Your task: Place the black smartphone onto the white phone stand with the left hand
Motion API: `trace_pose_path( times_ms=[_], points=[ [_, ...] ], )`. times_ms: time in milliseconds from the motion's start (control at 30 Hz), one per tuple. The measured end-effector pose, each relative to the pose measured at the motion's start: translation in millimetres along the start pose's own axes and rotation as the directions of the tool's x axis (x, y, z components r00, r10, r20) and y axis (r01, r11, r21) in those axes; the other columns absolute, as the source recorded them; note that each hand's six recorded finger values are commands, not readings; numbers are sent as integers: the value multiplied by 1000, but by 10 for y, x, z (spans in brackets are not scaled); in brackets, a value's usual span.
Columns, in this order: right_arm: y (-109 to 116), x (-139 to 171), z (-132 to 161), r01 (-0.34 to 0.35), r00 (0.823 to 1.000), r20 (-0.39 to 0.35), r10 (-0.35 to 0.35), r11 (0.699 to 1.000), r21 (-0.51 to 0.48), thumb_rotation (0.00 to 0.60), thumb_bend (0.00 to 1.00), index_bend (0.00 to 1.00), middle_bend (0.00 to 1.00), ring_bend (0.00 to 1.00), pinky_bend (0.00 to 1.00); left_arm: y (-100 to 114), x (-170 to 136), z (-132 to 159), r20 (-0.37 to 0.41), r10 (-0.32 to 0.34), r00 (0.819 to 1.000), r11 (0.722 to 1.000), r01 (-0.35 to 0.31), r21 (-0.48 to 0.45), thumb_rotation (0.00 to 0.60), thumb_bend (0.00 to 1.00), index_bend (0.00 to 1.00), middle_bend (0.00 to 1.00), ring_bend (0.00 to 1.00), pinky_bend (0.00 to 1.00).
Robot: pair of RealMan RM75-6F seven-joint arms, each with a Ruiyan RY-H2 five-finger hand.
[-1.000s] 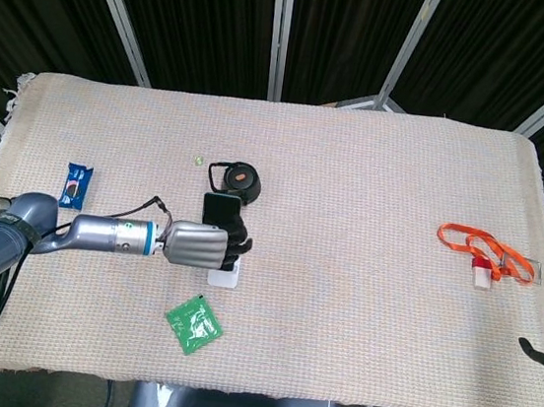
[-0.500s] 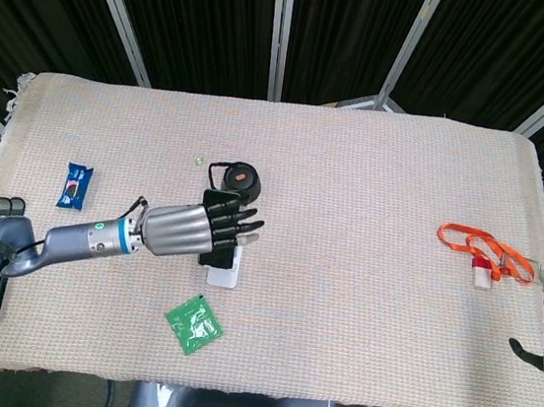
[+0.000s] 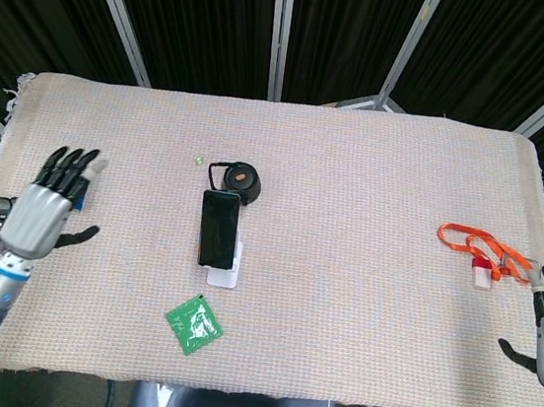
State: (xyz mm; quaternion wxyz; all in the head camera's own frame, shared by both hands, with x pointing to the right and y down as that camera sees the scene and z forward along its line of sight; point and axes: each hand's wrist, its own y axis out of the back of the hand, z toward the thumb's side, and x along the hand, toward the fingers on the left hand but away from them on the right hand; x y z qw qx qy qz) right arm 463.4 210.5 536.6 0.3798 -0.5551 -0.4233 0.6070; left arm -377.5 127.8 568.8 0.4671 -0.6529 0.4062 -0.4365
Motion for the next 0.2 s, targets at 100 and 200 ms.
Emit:
trace_pose_path(
  times_ms=[100, 200],
  points=[
    [20, 22, 41, 6, 1000, -17, -6, 1000, -2, 600, 0, 0, 0, 0, 0, 50, -469, -248, -131, -33, 991, 999, 29, -32, 600, 0, 0, 0, 0, 0],
    [41, 45, 74, 13, 999, -30, -13, 1000, -4, 600, 0, 0, 0, 0, 0, 57, -879, -365, -227, -98, 969, 994, 82, -77, 600, 0, 0, 0, 0, 0]
  ],
)
